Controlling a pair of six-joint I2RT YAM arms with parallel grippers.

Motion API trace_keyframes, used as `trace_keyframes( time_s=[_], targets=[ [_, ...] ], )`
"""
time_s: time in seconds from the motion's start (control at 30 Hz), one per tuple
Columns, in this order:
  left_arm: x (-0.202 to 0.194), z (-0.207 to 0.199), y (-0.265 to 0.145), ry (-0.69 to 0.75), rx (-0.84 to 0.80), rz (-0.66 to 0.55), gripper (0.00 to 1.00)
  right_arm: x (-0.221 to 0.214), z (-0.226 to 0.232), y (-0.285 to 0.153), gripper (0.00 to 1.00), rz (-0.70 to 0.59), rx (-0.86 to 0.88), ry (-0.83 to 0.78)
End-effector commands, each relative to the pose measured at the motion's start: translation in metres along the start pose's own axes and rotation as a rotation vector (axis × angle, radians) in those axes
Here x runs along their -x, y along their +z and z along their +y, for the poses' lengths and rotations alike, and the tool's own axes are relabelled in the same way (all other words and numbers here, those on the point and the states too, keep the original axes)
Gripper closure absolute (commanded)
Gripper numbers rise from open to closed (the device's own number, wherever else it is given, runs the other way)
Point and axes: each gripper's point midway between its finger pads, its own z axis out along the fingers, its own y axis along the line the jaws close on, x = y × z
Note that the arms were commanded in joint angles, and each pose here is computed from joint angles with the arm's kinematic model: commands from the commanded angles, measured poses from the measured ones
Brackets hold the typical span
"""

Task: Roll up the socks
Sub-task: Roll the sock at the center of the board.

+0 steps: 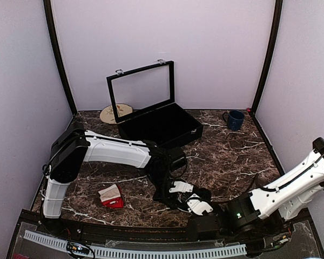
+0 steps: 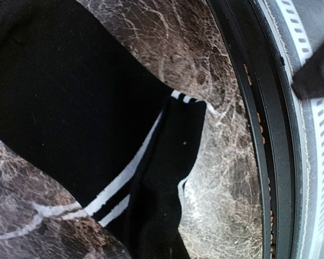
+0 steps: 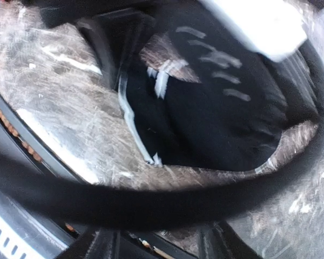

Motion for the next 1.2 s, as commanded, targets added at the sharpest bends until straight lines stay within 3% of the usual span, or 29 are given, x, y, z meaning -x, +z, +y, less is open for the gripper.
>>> trace_keyframes(
  time_s=[0.0, 0.2, 0.6, 1.17],
  targets=[
    [-0.004, -0.008, 0.0, -0.018, -0.054, 0.01, 1.0, 0.014, 0.005, -0.005, 0.47, -0.108, -0.143, -0.156],
    [-0.005, -0.011, 0.0, -0.019, -0.065, 0.007, 1.0, 0.016, 0.007, 0.002, 0.38, -0.122, -0.194, -0.253],
    [-0.006, -0.008, 0.001, -0.007, -0.05, 0.013, 1.0, 0.028, -0.004, 0.028, 0.33, -0.089, -0.181, -0.351],
    [-0.002, -0.011, 0.002, -0.001, -0.074, 0.0, 1.0, 0.023, 0.0, 0.051, 0.35, -0.048, -0.098, -0.35]
  ],
)
